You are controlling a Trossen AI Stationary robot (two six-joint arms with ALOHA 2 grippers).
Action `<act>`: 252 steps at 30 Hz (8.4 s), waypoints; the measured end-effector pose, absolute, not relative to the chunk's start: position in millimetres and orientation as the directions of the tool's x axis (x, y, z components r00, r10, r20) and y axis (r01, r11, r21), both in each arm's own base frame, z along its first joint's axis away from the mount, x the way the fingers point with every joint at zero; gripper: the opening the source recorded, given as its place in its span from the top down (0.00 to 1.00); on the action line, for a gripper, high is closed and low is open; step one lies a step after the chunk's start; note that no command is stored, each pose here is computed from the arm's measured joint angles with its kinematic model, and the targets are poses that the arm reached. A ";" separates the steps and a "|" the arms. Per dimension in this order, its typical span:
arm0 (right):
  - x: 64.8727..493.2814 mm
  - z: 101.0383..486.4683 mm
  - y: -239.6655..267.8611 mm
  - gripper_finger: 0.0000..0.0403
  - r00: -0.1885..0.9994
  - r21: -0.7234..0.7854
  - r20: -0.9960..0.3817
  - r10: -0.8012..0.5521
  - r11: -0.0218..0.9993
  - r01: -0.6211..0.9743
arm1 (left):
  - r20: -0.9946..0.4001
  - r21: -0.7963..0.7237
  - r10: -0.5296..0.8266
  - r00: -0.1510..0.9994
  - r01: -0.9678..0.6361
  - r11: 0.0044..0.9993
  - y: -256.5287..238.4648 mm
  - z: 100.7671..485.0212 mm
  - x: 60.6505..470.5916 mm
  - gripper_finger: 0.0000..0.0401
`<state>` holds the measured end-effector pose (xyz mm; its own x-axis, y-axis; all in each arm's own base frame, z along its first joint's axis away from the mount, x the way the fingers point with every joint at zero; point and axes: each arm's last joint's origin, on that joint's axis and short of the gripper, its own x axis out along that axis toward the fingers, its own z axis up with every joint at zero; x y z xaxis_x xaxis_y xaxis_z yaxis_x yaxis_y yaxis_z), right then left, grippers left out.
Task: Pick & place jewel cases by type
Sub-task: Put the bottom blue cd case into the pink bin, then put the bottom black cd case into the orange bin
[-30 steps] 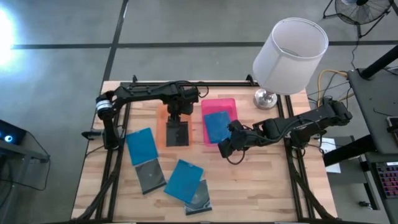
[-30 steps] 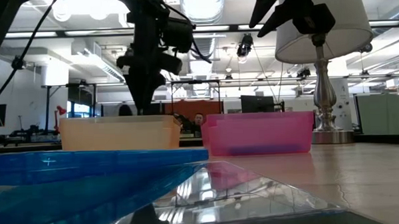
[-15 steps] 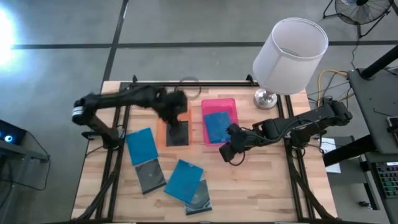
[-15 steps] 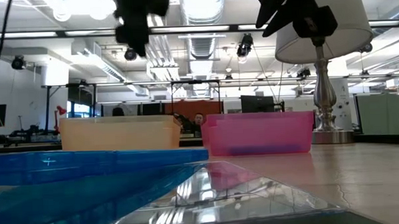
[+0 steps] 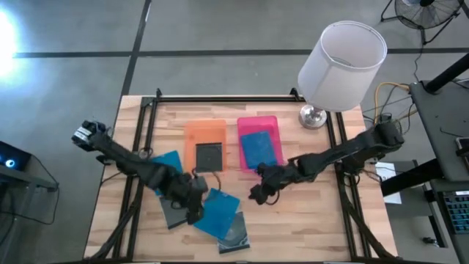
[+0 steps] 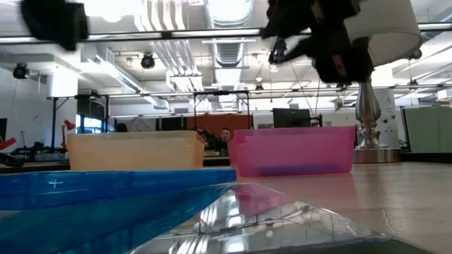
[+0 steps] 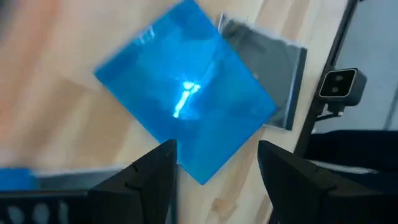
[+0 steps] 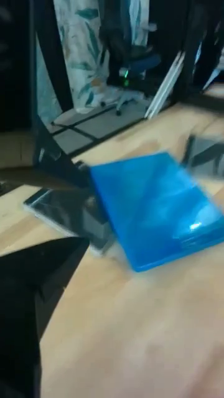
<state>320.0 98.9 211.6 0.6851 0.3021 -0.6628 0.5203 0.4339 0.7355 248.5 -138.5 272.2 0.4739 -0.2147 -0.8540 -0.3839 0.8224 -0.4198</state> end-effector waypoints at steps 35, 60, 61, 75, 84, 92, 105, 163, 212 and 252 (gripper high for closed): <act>405.6 112.7 146.2 0.53 0.736 0.744 -0.661 0.146 0.007 0.668 | -0.785 -0.565 -0.282 0.552 -0.449 0.692 -164.5 150.2 207.9 0.49; 398.7 143.0 156.5 0.90 0.711 0.738 -0.670 0.212 0.092 0.668 | -0.757 -0.536 -0.191 0.625 -0.426 0.729 -171.0 157.7 226.5 0.49; 393.5 149.0 158.5 0.92 0.709 0.735 -0.673 0.210 0.088 0.672 | -0.744 -0.542 -0.178 0.645 -0.425 0.725 -170.1 165.0 226.5 0.49; 248.6 281.6 107.3 0.97 0.664 0.637 -0.699 -0.265 0.193 0.747 | -0.534 -0.602 -0.004 0.845 -0.377 0.704 -145.3 238.7 212.5 0.49; 246.6 295.7 -7.8 0.97 0.635 0.572 -0.717 -0.289 0.278 0.772 | -0.471 -0.643 0.029 0.882 -0.365 0.673 -138.6 250.6 213.8 0.49; 265.3 261.2 -68.9 0.97 0.631 0.577 -0.749 -0.204 0.269 0.772 | -0.367 -0.711 0.065 0.928 -0.325 0.624 -139.8 260.8 218.7 0.48; 309.9 210.9 -98.4 0.97 0.609 0.585 -0.791 -0.059 0.220 0.781 | -0.346 -0.720 0.096 0.933 -0.330 0.610 -139.2 262.2 219.4 0.48; 339.1 180.2 221.0 0.47 0.389 0.564 -0.804 0.451 0.786 0.254 | -0.812 -0.475 -0.169 0.558 -0.466 0.746 -197.4 199.9 254.7 0.51; 351.5 165.7 239.5 0.60 0.117 0.200 -0.980 0.164 0.852 0.484 | -0.851 -0.346 0.116 0.513 -0.712 0.611 -116.5 194.1 288.6 0.51; 348.8 115.7 208.0 0.60 0.532 0.538 -0.841 -0.100 -0.259 0.802 | -0.904 -0.352 -0.189 0.383 -0.418 0.838 -86.1 158.1 316.3 0.51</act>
